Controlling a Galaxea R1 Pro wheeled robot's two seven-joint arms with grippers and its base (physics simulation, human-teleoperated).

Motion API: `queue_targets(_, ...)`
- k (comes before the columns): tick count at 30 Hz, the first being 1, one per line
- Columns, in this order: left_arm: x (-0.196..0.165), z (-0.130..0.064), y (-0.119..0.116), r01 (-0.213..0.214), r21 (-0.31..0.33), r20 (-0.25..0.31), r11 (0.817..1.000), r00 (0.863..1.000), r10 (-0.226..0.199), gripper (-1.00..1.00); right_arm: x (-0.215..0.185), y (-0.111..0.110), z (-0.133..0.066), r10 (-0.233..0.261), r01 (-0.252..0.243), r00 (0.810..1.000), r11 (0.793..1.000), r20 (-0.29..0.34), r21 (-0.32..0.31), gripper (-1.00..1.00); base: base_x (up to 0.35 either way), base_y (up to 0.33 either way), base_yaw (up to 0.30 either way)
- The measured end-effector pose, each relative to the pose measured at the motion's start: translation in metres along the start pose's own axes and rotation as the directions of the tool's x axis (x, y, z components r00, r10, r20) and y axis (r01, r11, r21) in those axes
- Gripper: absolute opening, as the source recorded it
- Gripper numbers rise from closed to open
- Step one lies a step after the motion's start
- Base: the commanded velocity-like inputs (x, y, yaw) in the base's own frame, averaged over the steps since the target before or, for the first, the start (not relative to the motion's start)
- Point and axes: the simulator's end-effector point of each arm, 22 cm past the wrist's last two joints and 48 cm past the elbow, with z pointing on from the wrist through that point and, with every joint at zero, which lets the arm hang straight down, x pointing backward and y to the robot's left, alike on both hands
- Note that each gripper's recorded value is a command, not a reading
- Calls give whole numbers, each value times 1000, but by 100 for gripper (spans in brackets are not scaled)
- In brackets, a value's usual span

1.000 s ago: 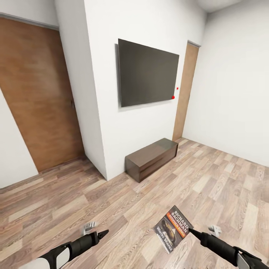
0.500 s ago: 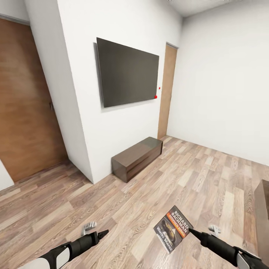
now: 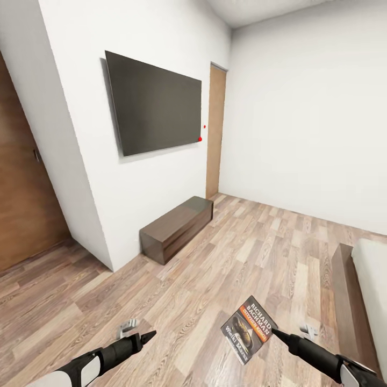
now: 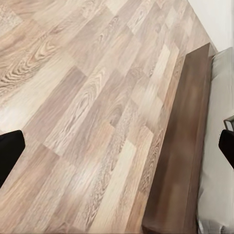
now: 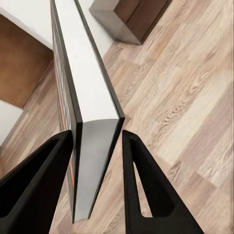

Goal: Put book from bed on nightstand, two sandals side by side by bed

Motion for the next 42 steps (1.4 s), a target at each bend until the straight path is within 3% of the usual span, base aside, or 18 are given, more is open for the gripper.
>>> queue_targets(42,0,0,0,0,0,0,1000,1000,0,100,0,-1,0,0,0,1000,1000,0,3,-100,0,0,-283)
